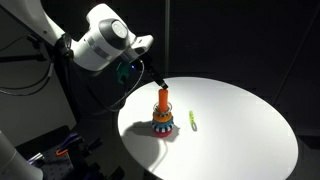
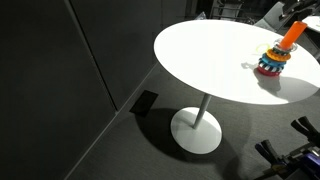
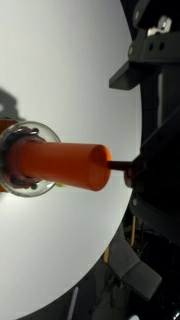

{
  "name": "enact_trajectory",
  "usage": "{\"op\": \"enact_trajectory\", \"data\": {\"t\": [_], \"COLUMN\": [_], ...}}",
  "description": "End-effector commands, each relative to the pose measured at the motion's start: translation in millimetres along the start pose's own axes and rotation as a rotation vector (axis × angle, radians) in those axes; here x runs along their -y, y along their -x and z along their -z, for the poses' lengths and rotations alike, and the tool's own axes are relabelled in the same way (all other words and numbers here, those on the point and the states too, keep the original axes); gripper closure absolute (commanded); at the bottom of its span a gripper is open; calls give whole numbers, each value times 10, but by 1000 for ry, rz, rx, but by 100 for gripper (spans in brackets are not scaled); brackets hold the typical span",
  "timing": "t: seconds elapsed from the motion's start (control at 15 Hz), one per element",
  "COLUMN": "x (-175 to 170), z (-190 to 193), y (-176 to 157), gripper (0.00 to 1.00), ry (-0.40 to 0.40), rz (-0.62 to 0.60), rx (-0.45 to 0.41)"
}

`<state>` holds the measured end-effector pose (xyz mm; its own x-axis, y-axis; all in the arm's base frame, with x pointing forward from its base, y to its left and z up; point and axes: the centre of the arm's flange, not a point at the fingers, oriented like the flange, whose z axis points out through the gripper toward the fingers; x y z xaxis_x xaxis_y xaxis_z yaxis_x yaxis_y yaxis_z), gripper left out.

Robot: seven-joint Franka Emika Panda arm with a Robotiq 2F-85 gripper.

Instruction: Take the green ring off the stack and put it on the table

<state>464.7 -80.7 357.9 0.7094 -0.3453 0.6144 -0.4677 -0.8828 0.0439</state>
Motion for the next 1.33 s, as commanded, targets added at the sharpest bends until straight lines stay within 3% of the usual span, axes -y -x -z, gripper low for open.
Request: {"op": "enact_trajectory", "data": {"t": [0.0, 0.2, 0.67, 1.27], "x": [-28, -2, 40, -234], "z": [48, 34, 202, 536], "y": [-21, 26, -79, -379], "gripper": [0, 0, 0, 0], "ry": [-39, -83, -156, -121], "rz": [25, 51, 72, 65], "rx": [124, 214, 296, 332]}}
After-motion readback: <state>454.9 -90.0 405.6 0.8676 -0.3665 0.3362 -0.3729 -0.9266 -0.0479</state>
